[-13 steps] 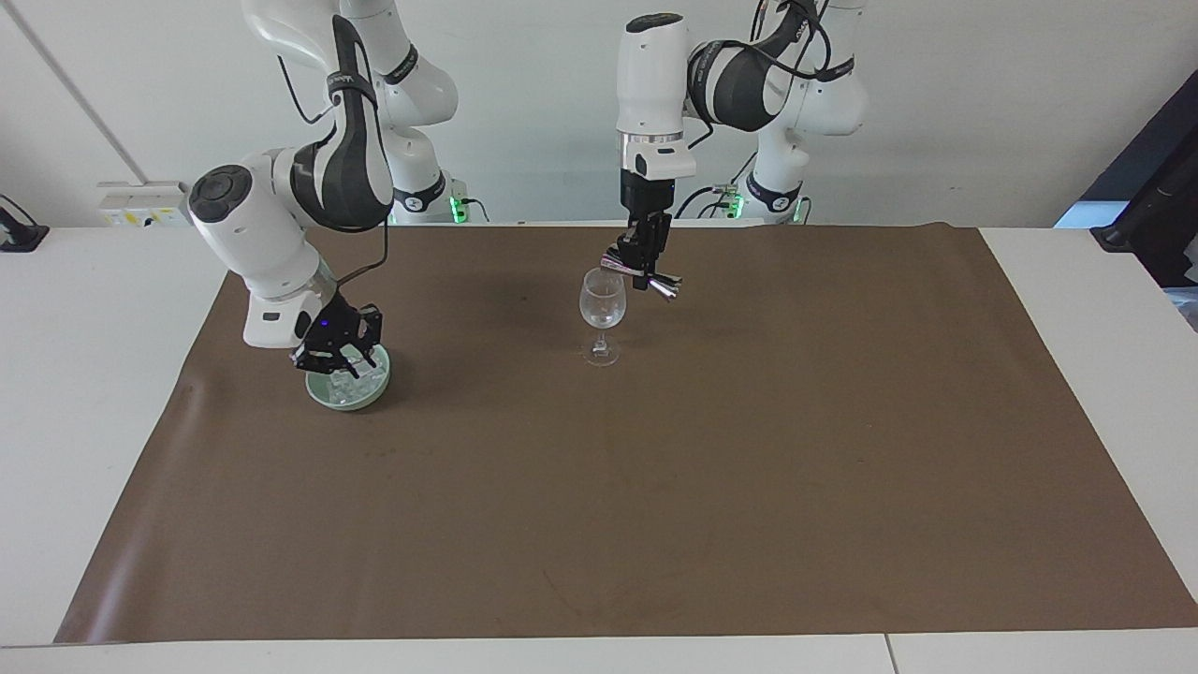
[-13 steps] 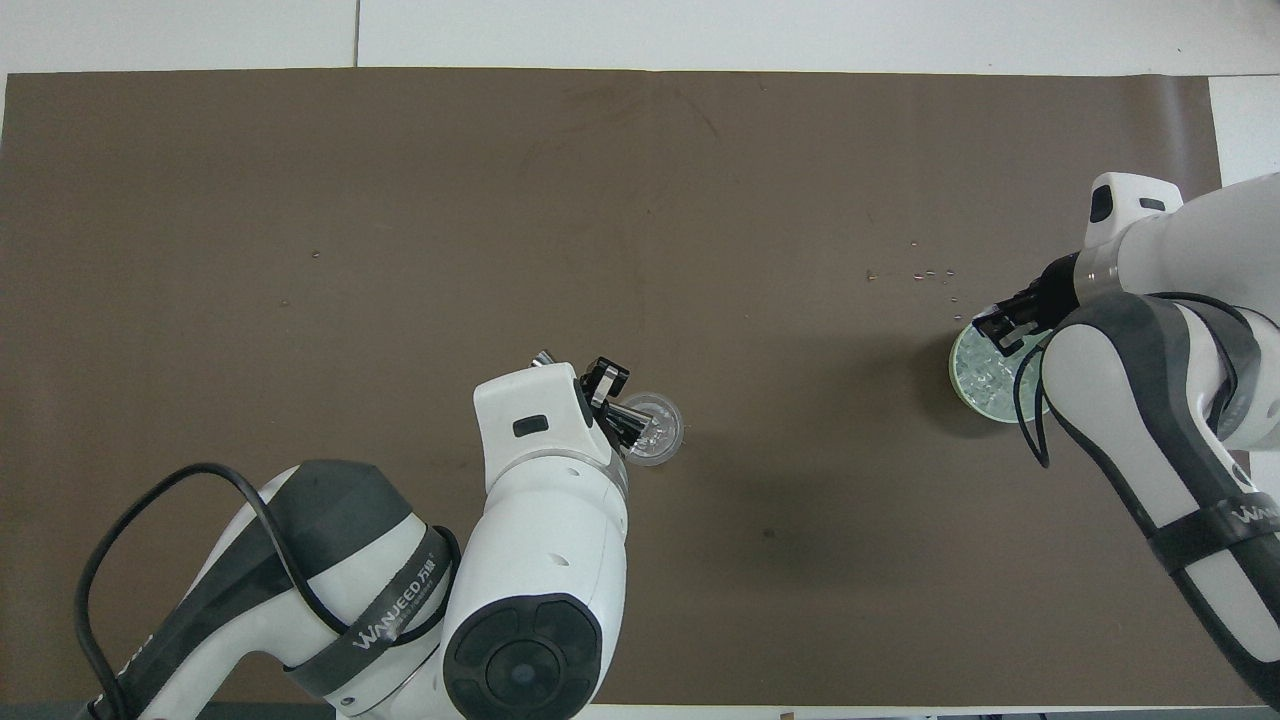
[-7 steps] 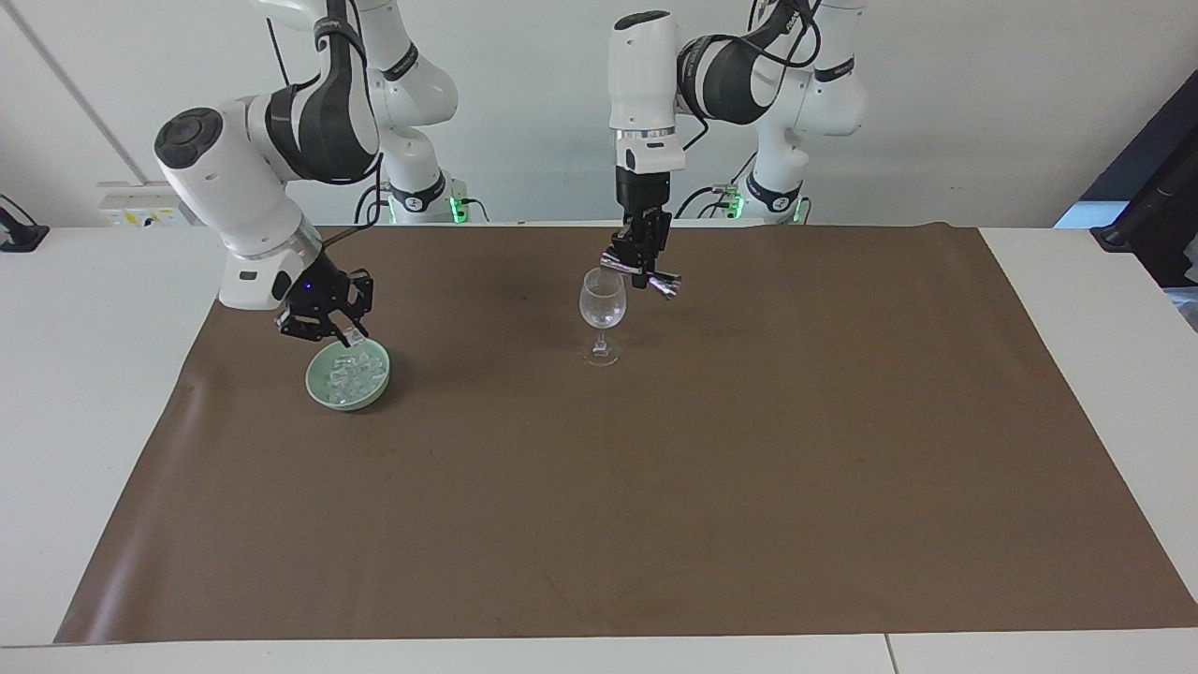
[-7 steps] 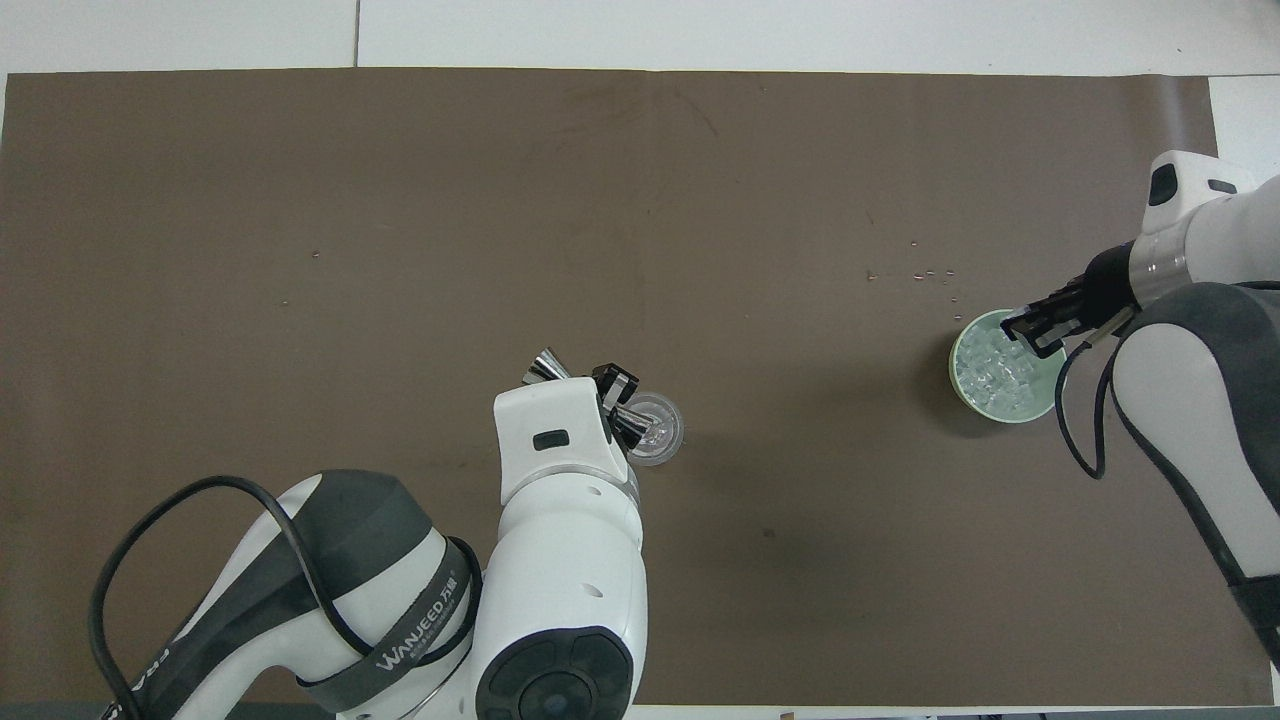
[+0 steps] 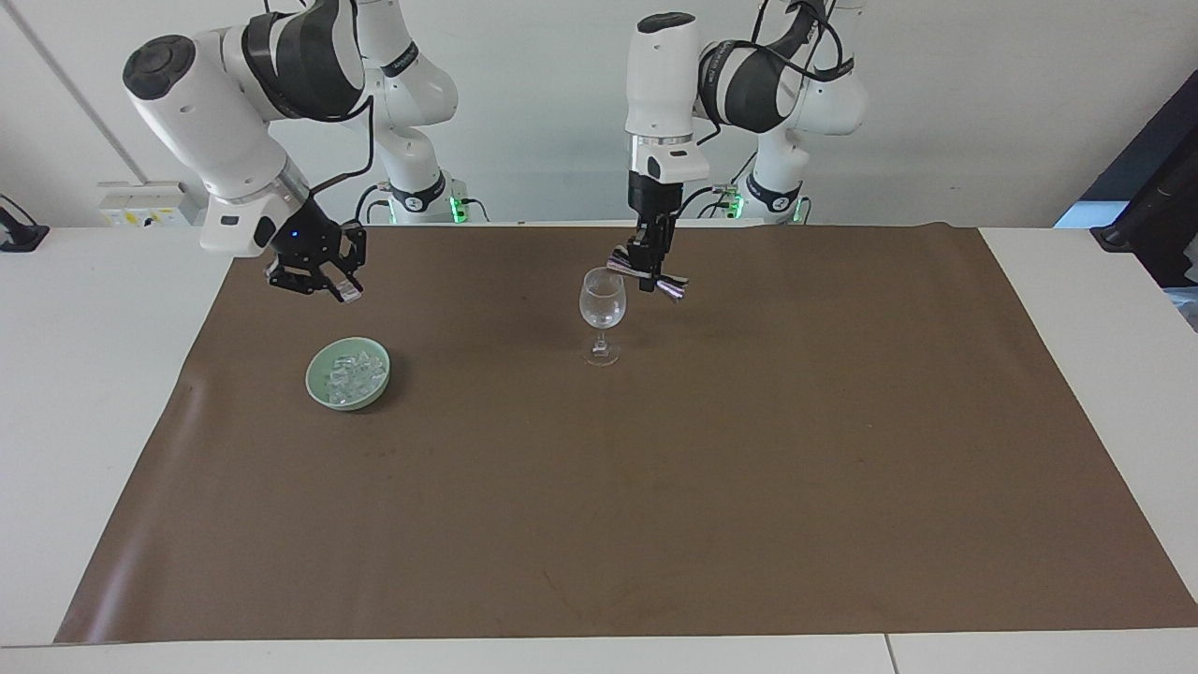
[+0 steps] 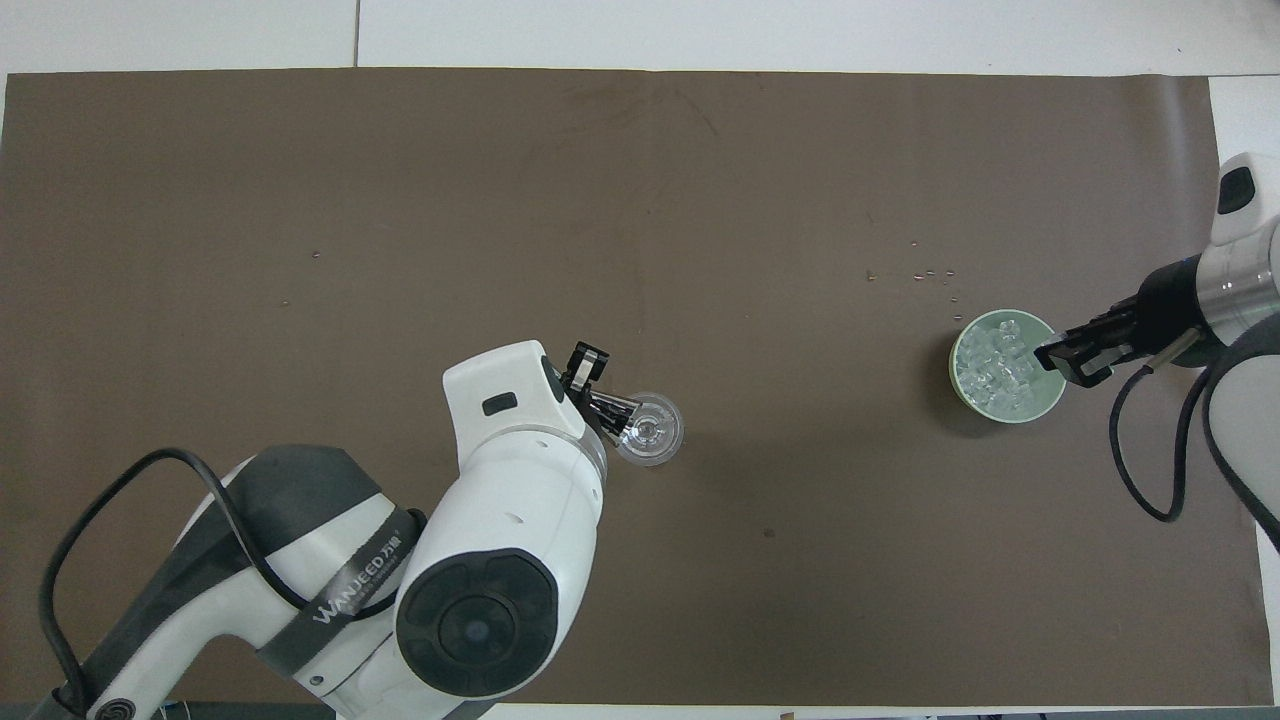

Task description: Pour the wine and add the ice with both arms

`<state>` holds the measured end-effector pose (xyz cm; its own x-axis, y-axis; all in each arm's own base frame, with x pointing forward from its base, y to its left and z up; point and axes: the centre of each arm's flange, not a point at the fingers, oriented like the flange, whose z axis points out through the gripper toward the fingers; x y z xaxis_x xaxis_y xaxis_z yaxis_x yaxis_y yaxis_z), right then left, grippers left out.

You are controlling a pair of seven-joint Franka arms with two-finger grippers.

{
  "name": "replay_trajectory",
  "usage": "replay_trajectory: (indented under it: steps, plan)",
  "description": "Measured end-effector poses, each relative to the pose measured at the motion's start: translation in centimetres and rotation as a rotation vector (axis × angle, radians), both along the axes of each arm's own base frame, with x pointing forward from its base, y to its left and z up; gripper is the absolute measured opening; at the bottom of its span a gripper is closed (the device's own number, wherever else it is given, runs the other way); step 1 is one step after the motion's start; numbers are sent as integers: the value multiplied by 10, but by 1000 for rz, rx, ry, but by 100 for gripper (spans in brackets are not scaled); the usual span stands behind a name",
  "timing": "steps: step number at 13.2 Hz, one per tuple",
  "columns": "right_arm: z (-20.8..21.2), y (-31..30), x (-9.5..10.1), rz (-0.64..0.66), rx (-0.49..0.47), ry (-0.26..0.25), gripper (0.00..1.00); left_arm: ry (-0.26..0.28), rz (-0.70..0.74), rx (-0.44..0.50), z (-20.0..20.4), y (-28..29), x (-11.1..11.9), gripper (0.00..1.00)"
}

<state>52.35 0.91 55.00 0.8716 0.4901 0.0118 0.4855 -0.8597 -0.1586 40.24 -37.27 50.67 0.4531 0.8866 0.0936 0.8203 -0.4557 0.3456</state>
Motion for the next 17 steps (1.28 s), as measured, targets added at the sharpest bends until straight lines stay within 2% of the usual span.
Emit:
replay_trajectory:
  steps: [4,6,9,12,14,17]
  plan:
    - [16,36,-4,-123,-14,27,25,161,101,-186,-2,42,36,22]
    - [22,72,-7,-197,-23,32,25,231,133,-312,-6,79,63,22]
    - [38,123,-15,-319,-30,29,25,291,218,-467,-15,158,104,22]
    - [57,189,-28,-440,-17,11,25,337,297,-617,-36,231,131,22]
    - [63,230,-35,-508,18,-23,25,346,339,-709,-59,276,147,22]
    - [55,279,-44,-521,34,-53,25,357,383,-801,-94,318,161,22]
